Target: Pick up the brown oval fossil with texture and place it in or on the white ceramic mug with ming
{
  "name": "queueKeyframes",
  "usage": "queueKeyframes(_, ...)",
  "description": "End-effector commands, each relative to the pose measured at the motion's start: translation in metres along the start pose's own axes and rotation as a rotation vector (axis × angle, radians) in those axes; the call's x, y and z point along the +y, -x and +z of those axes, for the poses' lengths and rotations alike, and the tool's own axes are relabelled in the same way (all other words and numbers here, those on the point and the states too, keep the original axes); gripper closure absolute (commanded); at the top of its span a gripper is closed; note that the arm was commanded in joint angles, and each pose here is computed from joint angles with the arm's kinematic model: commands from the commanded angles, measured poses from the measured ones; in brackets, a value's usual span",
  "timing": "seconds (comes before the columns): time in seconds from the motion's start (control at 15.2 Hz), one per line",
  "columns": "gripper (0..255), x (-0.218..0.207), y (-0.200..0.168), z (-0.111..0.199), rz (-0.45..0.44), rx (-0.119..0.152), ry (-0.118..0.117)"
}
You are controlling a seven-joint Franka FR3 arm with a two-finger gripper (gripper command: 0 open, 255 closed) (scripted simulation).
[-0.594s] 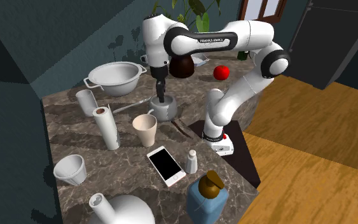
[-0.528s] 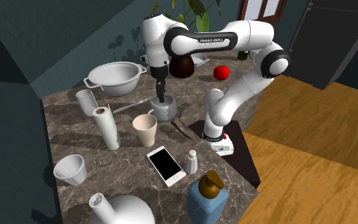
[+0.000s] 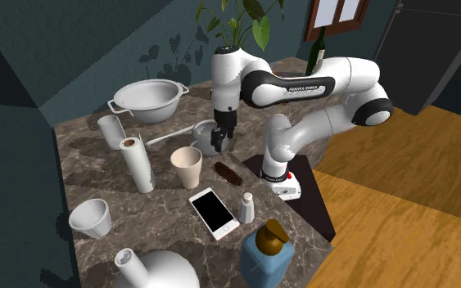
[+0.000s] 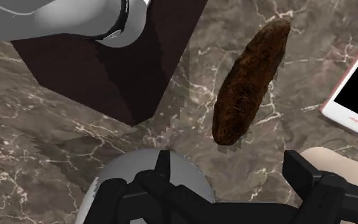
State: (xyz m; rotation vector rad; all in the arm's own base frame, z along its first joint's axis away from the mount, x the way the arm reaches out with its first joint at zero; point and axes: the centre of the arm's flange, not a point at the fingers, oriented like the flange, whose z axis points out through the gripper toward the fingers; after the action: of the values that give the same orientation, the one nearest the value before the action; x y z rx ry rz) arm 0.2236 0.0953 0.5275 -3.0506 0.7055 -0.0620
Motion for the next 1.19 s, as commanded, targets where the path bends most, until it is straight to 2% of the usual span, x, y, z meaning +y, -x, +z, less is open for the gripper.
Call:
queueKeyframes(0.0, 0, -0.009, 0.020, 0.019, 0.158, 0.031, 0.008)
queueKeyframes(0.2, 0, -0.030, 0.049, 0.047, 0.372, 0.076, 0.022)
queueKeyframes(0.73, 0, -0.030, 0.047, 0.088, 0.383, 0.079, 0.022)
queueKeyframes(1.12, 0, -0.030, 0.047, 0.088, 0.383, 0.079, 0.022)
